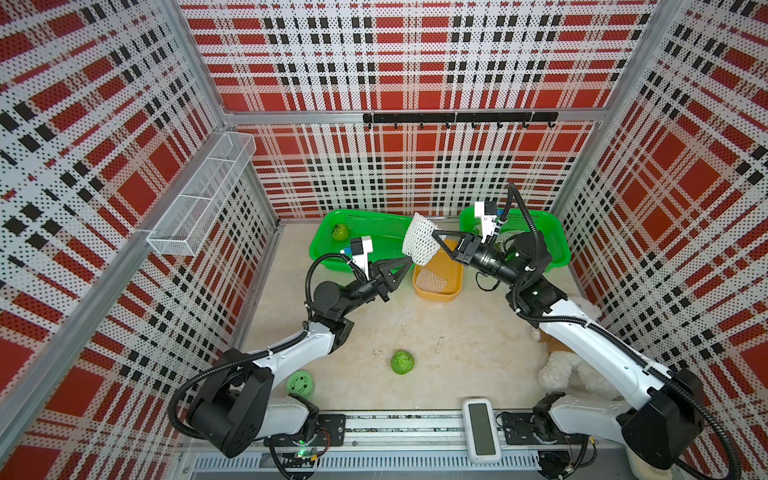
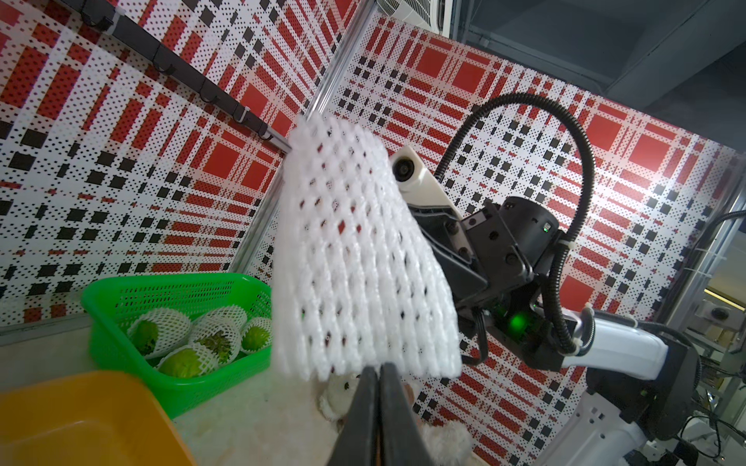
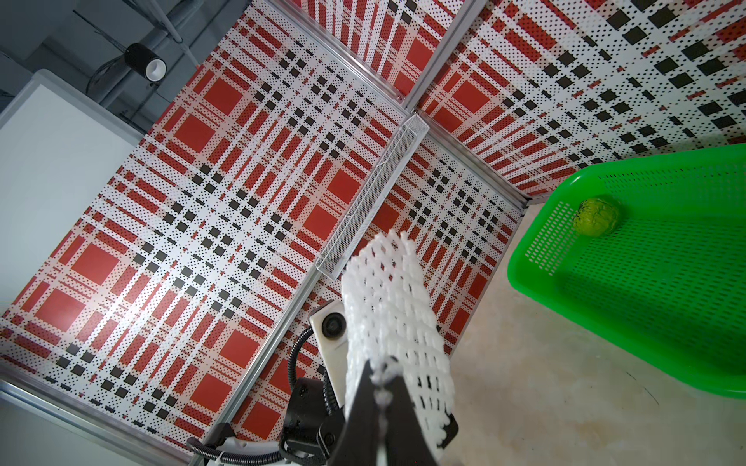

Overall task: Sleeve custard apples in foam nets
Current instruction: Open the foam net.

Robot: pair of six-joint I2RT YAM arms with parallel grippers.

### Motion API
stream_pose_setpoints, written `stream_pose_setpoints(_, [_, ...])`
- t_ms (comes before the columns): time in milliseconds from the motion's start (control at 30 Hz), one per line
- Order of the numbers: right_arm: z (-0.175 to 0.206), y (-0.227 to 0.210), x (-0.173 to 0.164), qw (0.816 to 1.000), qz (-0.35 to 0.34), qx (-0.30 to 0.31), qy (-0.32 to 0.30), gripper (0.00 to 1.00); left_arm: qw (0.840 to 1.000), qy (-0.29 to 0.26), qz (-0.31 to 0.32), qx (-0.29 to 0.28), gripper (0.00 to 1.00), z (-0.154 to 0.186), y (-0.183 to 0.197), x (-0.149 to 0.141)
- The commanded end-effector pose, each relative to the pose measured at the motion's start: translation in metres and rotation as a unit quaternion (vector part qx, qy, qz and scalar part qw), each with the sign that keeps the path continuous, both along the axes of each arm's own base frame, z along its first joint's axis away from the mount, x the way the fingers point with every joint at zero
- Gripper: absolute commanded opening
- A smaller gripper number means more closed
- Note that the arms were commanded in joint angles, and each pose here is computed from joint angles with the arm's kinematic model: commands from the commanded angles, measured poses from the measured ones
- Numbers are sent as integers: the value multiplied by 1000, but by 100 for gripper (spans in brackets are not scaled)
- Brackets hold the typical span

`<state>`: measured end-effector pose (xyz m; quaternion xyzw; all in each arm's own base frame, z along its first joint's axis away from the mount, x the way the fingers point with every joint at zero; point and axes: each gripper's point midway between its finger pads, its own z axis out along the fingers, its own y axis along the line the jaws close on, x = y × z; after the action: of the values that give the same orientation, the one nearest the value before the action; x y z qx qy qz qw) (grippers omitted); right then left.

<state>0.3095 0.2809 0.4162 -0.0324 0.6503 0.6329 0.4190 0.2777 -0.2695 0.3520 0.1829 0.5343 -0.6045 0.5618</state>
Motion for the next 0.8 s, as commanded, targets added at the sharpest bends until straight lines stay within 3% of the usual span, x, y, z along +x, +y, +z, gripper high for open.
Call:
stream_pose_setpoints(0, [30,-6,-11,999,-2,28,-45,5,999,-22,4,49,7,-4,-11,-10])
stream_pose_setpoints(167, [30,-6,-9,998,-4,23,-50,5,995,-36,17,92,7,-13,-16,-20])
stream_pose_setpoints(533, [26,3,-13,998,12,17,-54,4,995,-53,51,74,4,10,-6,-6])
stream_pose_setpoints(767, [23,2,-13,998,6,8,-58,4,995,-81,38,44,4,32,2,-17])
